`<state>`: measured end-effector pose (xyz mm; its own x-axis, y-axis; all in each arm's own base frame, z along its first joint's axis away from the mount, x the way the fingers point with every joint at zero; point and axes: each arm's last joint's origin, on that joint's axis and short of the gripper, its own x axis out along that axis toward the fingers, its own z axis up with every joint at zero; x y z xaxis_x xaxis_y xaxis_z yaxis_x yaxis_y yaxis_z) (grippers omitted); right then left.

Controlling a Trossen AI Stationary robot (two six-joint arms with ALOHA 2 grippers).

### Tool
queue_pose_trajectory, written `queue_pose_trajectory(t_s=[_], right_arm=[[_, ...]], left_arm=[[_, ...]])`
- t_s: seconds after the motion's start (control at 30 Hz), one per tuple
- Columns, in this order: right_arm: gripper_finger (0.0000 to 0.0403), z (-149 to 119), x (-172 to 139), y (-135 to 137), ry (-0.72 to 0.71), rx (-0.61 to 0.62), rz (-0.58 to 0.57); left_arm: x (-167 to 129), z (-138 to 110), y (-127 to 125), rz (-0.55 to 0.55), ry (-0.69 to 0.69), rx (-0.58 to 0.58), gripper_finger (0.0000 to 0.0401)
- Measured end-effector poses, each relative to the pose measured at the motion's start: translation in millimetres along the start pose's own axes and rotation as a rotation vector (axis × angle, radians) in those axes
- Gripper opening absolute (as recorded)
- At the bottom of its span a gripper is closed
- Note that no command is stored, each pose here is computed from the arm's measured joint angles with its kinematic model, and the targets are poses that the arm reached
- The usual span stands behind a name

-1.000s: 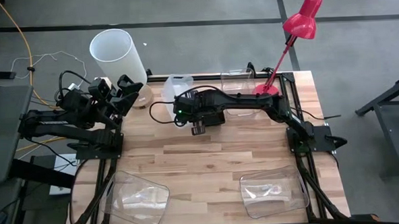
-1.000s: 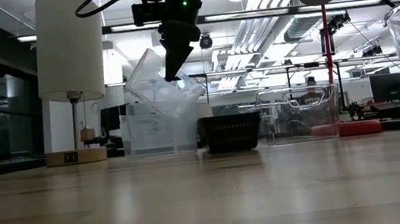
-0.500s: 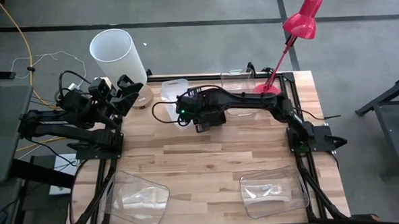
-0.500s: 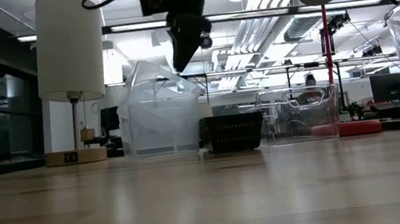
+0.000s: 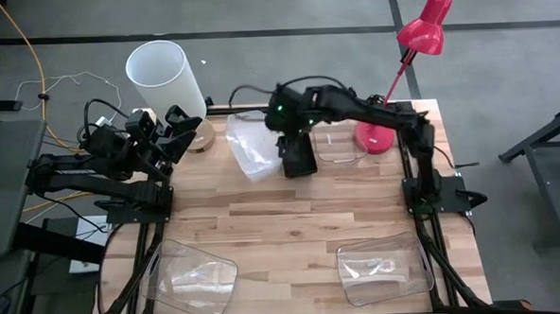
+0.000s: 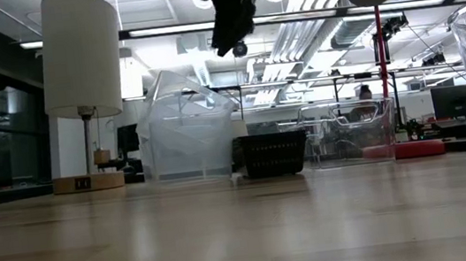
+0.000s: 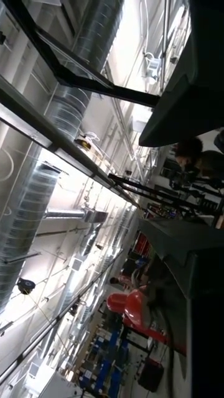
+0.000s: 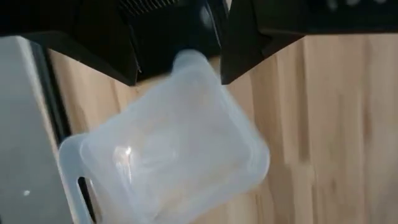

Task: Stack baskets by color
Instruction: Stack the white bin on the white bin

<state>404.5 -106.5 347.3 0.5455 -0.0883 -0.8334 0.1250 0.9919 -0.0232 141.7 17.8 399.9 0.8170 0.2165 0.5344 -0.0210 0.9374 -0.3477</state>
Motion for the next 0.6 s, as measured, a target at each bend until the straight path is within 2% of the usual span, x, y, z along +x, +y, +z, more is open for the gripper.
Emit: queue_pose_trajectory(t_s=[0.13, 0.37, 0.43, 0.6], right_arm=[[0.0215, -13.8, 18.7, -10.8, -0.087, 0.188, 0.104], [0.0215, -33.1, 58.4, -26.7, -0.110, 0.558, 0.072], [0.0215, -35.7, 68.9, -32.4, -0.093, 0.618, 0.039], [0.0212, -33.9, 92.3, -42.6, -0.075, 0.667, -0.032]], left_arm=[[0.0, -0.1, 0.0, -0.002, 0.001, 0.000, 0.0186], [0.0, -0.3, 0.0, -0.001, 0.003, 0.008, 0.0186], [0.0, -0.3, 0.0, -0.001, 0.004, 0.008, 0.0186], [0.0, -0.3, 0.1, 0.000, 0.004, 0.008, 0.0186]])
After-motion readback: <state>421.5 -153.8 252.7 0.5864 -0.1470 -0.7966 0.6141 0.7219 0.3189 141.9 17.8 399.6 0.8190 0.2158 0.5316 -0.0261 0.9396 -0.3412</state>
